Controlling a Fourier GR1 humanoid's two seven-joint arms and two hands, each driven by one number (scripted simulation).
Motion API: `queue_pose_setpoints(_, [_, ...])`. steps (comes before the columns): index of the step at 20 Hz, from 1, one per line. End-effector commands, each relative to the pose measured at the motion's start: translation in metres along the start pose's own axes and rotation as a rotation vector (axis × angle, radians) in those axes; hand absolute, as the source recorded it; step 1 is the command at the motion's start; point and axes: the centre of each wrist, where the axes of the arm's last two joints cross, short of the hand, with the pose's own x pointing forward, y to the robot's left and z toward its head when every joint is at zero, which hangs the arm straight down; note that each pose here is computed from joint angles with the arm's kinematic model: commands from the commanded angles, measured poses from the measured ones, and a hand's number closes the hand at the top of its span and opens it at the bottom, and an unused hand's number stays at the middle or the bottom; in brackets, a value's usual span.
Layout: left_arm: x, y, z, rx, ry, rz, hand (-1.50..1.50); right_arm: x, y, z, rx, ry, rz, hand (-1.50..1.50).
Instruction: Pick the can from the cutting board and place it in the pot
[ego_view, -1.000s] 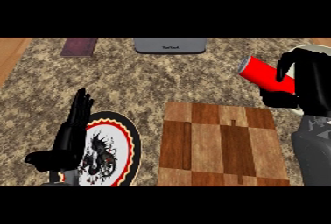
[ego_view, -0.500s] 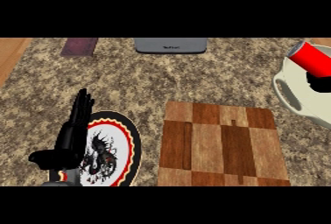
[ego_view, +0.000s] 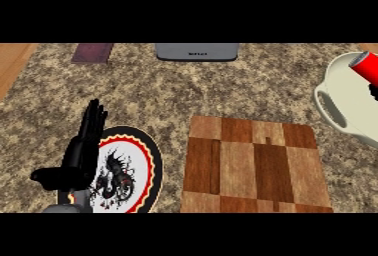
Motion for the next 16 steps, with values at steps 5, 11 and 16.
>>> queue_pose_setpoints(5, [0.000,-0.007,0.002,-0.011,-0.011,0.006,0.00,-0.062,0.020,-0.007,0.151,0.072,0.015,1.50])
queue_pose_setpoints(11, [0.010,-0.014,-0.013,-0.021,-0.024,0.018,0.00,-0.074,0.047,0.003,0.282,0.308,0.042,-1.50])
queue_pose_setpoints(16, [0.009,-0.005,-0.009,-0.039,-0.019,0.012,0.00,-0.088,0.055,0.013,0.327,0.185,-0.161,-1.50])
